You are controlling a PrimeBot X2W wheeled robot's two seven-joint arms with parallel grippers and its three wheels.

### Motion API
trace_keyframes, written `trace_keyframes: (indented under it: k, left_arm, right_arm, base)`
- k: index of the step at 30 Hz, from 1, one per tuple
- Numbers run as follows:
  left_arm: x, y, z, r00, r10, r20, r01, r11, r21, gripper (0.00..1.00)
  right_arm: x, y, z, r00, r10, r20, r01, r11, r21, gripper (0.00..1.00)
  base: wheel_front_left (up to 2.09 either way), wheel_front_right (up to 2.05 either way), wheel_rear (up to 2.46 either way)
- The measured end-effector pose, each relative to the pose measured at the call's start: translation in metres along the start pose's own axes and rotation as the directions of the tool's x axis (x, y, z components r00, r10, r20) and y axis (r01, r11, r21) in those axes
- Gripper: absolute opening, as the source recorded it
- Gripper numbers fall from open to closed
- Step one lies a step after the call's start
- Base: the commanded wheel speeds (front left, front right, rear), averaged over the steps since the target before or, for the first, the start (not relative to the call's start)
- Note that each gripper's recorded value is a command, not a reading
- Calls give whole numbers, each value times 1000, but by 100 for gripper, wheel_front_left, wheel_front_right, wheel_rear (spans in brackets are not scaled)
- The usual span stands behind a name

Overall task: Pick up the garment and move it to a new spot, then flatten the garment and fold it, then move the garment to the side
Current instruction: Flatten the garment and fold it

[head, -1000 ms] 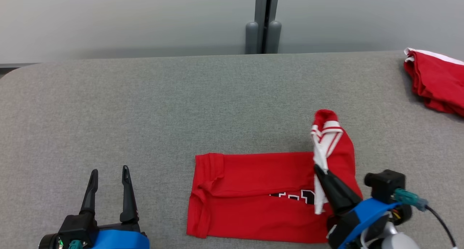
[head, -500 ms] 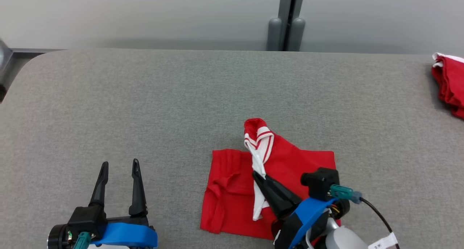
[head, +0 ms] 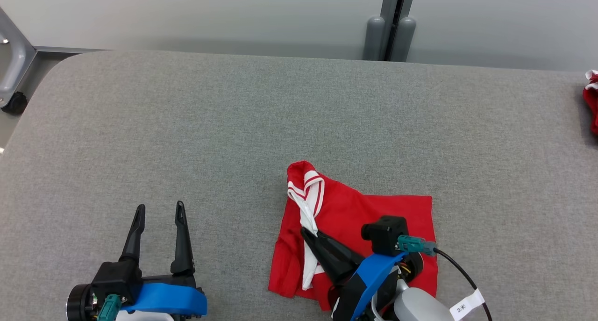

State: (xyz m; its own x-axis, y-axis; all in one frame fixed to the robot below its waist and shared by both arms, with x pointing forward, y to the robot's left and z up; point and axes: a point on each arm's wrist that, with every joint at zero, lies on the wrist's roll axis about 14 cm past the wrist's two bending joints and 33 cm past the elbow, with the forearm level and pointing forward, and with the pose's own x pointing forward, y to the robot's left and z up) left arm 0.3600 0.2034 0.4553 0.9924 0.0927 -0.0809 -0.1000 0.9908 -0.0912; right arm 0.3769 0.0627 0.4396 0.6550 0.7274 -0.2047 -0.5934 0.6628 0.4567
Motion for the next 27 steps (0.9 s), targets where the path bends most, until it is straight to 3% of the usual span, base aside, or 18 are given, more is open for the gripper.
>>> trace_keyframes:
  k: [1, 2, 9, 15, 18, 19, 24, 25, 27]
  left_arm:
    - [0, 0, 0, 1000, -1, -1, 1, 1000, -1, 100]
    - [0, -1, -1, 1000, -2, -2, 2, 1000, -2, 100]
    - [4, -11, 0, 999, -32, 0, 32, 999, -7, 100]
    - [6, -18, 5, 998, -60, 17, 60, 998, -2, 100]
    - [8, -25, 8, 996, -85, 28, 85, 996, 11, 100]
    - [8, -25, 8, 996, -85, 28, 85, 996, 11, 100]
    - [9, -35, 10, 992, -119, 33, 118, 993, 25, 100]
    - [10, -39, 11, 990, -133, 36, 132, 991, 34, 100]
    - [10, -45, 13, 987, -152, 42, 150, 987, 54, 100]
  right_arm:
    - [1, 2, -1, 1000, 6, -1, -6, 1000, 2, 73]
    - [1, 3, -2, 1000, 11, -4, -11, 1000, 6, 100]
    - [-1, -9, 22, 995, -24, 99, 26, 999, -24, 100]
    - [-18, -43, 54, 968, -125, 217, 143, 987, -69, 100]
    - [-48, -81, 83, 922, -226, 314, 268, 958, -99, 100]
    - [-48, -81, 83, 922, -226, 314, 268, 958, -99, 100]
    - [-97, -117, 107, 846, -336, 414, 413, 904, -112, 100]
    - [-119, -129, 112, 808, -383, 447, 473, 874, -106, 100]
    - [-139, -136, 116, 770, -422, 479, 520, 850, -88, 100]
  base:
    - [0, 0, 0]
    - [0, 0, 0]
    - [0, 0, 0]
    - [0, 0, 0]
    - [0, 0, 0]
    - [0, 0, 0]
    - [0, 0, 0]
    - [0, 0, 0]
    - [0, 0, 0]
